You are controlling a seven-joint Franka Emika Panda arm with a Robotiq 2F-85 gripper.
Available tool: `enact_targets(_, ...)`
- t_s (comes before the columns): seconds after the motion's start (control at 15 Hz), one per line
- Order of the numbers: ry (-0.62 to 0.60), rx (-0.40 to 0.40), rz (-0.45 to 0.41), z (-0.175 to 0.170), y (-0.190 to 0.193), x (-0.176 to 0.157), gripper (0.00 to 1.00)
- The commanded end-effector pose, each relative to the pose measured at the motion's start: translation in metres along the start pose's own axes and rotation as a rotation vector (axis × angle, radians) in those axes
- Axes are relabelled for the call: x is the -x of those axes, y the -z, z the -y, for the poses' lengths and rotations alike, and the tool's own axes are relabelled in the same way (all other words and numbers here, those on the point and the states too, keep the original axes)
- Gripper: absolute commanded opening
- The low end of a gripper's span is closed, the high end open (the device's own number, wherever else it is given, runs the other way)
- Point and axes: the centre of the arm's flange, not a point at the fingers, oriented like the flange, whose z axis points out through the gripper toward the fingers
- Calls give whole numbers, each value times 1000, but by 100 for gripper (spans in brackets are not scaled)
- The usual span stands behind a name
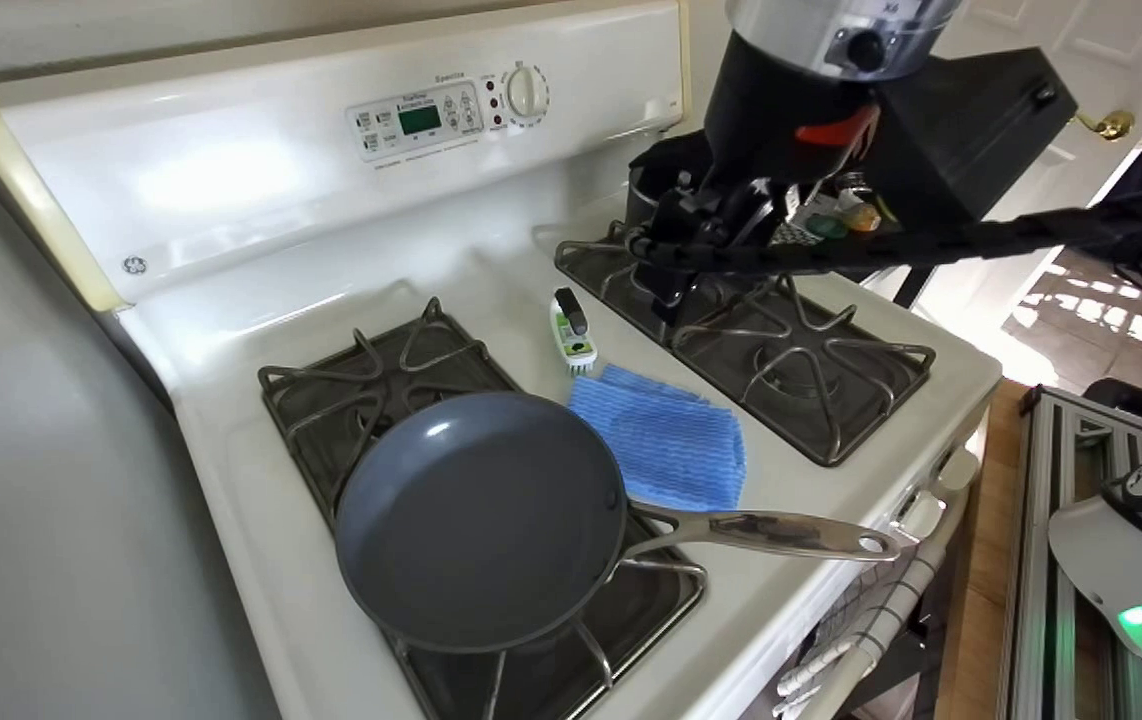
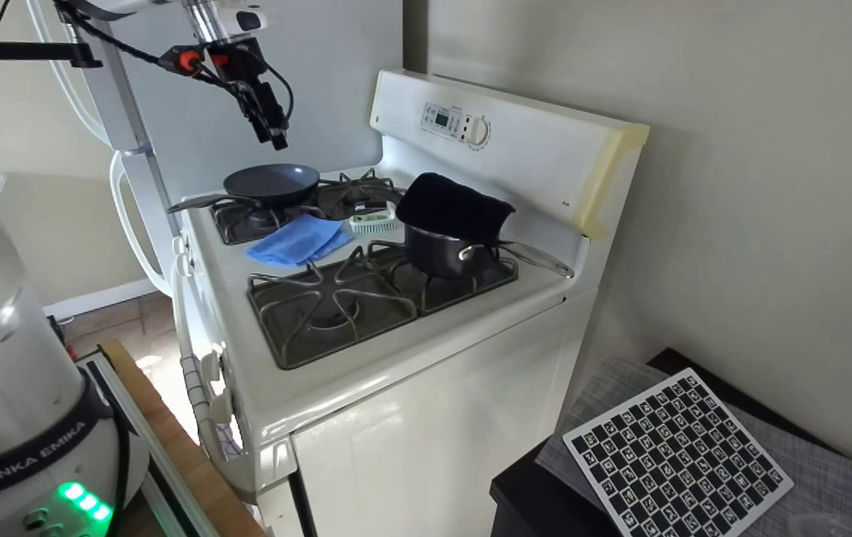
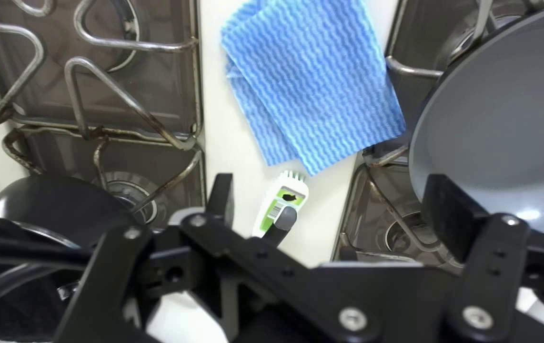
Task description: Move the pan and clean the pan handle
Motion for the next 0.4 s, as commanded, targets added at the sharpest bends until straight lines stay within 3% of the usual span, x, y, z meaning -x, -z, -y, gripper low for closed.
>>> enact_targets(0.0,-47,60,-32,12,26,7,100)
enact_targets(0.33,-23,36,-35,12,29,4,100)
